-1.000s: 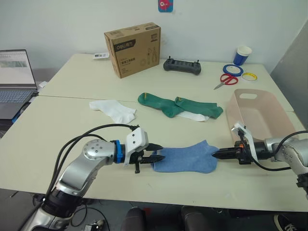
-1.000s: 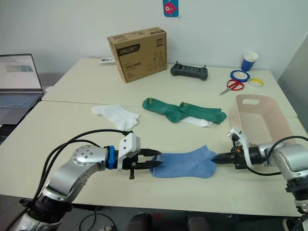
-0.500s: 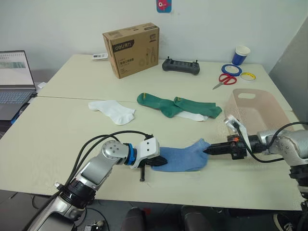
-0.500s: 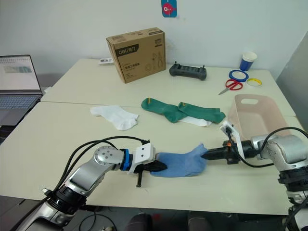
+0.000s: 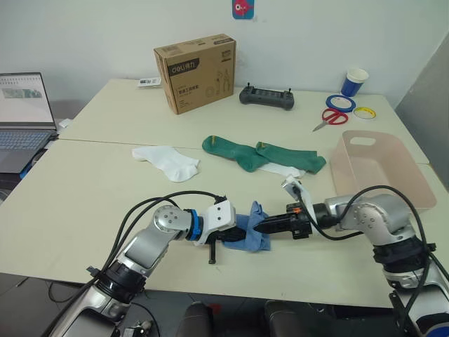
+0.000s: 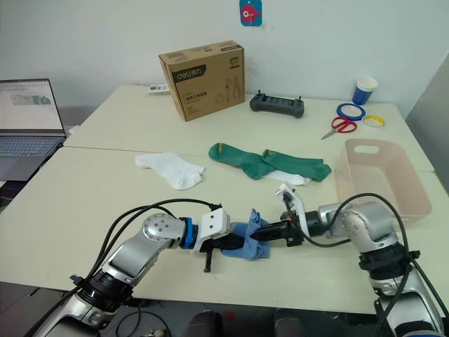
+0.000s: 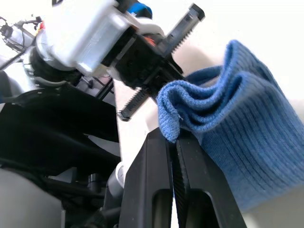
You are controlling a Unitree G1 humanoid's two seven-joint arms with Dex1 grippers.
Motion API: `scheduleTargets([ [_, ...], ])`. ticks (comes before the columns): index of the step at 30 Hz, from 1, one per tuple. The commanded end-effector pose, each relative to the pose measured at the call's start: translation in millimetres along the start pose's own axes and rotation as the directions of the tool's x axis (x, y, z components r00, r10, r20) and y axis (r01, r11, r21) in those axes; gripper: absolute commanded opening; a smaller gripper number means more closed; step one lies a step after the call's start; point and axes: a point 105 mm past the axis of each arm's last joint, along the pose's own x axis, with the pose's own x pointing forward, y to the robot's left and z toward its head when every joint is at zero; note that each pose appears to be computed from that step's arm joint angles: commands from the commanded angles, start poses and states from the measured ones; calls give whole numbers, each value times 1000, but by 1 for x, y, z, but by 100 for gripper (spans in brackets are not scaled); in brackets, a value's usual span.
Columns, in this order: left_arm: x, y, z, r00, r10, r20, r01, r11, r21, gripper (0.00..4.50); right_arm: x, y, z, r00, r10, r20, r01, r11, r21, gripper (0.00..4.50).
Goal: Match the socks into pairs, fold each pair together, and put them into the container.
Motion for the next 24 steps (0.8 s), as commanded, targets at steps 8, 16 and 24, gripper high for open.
scheduleTargets([
  [8, -4, 1, -14, 999, 9, -54, -10, 1000, -24, 0, 0, 17, 16, 993, 89, 72, -86, 996, -36, 139],
  [16, -7, 5, -13, 999, 23, -45, -24, 999, -22, 0, -21, 45, 27, 968, 205, 144, -193, 977, -87, 345],
  [24, -24, -2, 4, 1000, -9, 6, 10, 997, -73, 0, -1, -4, 3, 994, -53, 101, 89, 915, -394, 247],
])
